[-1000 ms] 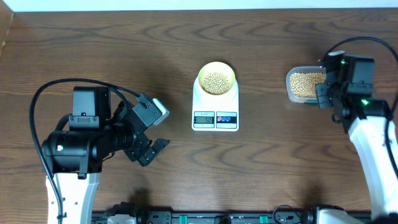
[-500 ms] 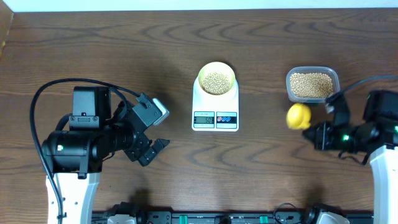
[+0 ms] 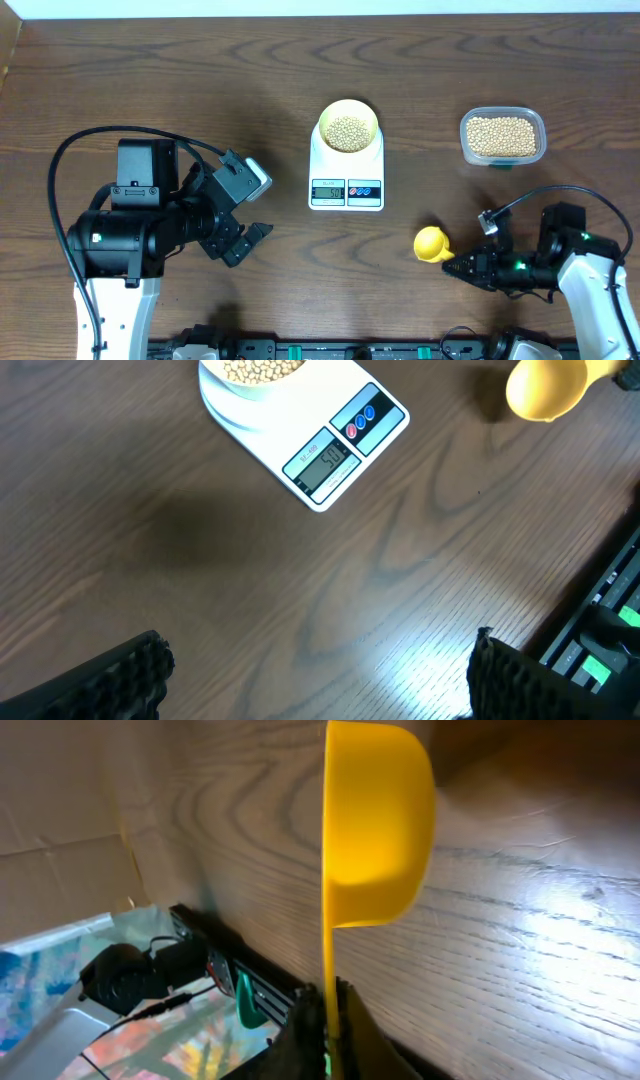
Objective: Scoop item into bowl and weigh 50g on scale
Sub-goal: 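Lower the yellow scoop onto the table in front of the tub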
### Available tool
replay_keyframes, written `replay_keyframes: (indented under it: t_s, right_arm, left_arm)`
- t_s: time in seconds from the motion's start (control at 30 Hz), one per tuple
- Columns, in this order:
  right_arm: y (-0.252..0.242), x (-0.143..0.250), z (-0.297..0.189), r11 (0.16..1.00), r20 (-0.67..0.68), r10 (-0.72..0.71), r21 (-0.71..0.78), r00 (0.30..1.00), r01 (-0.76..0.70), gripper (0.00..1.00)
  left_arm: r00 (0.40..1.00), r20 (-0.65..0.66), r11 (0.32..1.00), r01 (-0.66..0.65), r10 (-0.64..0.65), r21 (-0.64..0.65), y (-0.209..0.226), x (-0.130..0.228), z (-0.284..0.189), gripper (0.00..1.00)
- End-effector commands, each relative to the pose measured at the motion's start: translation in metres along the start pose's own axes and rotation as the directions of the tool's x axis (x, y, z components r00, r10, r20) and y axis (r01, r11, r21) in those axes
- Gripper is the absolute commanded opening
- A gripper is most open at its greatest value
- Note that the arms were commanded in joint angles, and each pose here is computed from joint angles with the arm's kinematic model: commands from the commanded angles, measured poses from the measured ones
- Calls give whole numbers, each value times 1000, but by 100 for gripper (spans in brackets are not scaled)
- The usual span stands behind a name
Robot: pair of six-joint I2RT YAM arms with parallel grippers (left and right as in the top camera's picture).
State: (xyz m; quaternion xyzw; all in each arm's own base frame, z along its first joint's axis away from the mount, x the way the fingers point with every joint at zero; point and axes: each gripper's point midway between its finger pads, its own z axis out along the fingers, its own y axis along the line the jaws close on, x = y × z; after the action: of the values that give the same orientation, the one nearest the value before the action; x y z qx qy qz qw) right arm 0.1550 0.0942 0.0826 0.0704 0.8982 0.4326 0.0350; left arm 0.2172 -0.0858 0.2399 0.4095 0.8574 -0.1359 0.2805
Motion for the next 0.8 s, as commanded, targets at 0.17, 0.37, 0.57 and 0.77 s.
replay_keyframes:
  t_s: [0.17, 0.37, 0.57, 0.77]
  right_arm:
    - [-9, -20, 0, 999, 76, 38, 27, 996, -40, 10]
    - [-11, -39, -2, 999, 145, 37, 29, 989, -42, 11]
    - [-15, -51, 0, 997, 195, 72, 23, 978, -78, 8]
    - [-26, -47, 9, 992, 205, 124, 11, 971, -129, 10]
  left_arm:
    - [1000, 9, 1000, -2, 2, 8, -2, -1, -1, 96]
    - [1000, 9, 1000, -2, 2, 8, -2, -1, -1, 96]
    - [1000, 8, 1000, -2, 2, 8, -1, -1, -1, 96]
    - [1000, 8, 1000, -2, 2, 8, -1, -1, -1, 96]
